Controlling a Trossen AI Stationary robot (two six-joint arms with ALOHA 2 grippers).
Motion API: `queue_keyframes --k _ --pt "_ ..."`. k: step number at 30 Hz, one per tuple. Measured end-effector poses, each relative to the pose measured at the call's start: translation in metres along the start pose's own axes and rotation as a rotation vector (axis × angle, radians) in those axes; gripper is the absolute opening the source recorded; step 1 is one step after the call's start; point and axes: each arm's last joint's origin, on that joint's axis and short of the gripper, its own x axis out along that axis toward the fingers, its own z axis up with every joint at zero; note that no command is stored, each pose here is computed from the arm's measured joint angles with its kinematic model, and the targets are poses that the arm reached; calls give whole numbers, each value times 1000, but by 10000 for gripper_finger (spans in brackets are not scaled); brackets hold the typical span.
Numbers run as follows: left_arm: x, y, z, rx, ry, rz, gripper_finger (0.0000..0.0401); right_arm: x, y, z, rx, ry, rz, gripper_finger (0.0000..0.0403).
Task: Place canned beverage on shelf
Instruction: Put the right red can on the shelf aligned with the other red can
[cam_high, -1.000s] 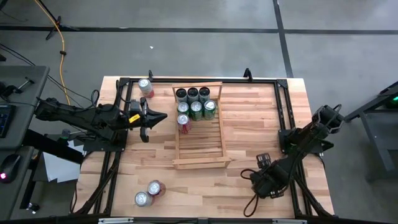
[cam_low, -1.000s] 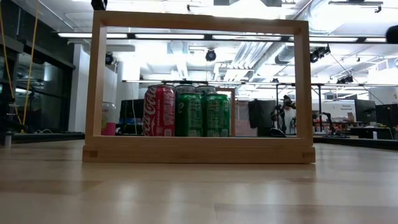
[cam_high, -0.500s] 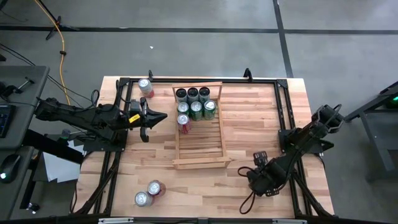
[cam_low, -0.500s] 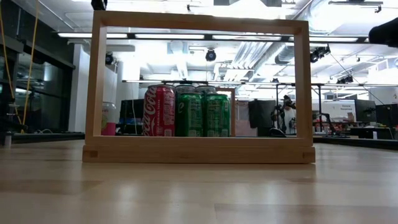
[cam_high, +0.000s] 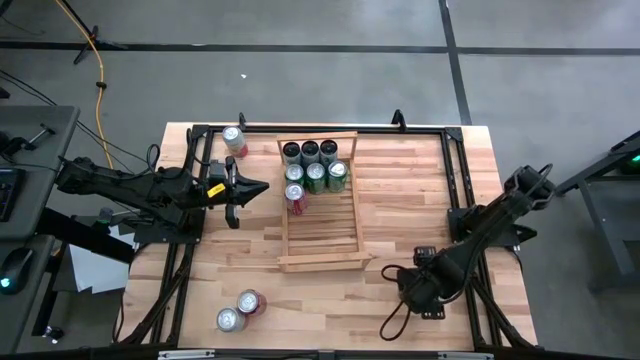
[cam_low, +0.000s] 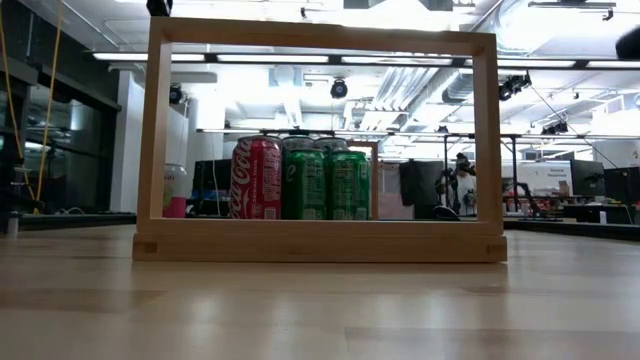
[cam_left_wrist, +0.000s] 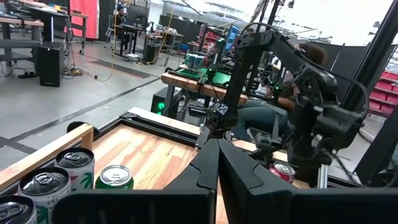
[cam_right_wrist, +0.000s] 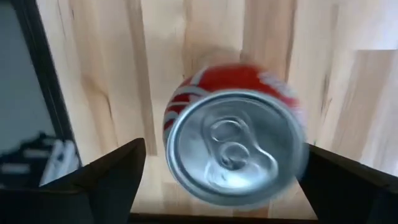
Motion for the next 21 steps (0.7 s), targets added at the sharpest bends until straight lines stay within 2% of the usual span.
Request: queue_keyframes --k 5,8,12,17,21 --pt "0 0 0 0 0 0 0 -24 -4 -7 122 -121 -19 379" --pt "0 0 0 1 0 0 0 -29 -2 -12 126 -142 -18 380" --pt "0 0 0 1 1 3 0 -27 3 -16 -44 -144 -27 380" --pt "0 0 0 2 4 5 0 -25 3 -13 -258 -187 -116 380" --pt "0 0 -1 3 5 6 0 -25 1 -9 -409 -197 -145 380"
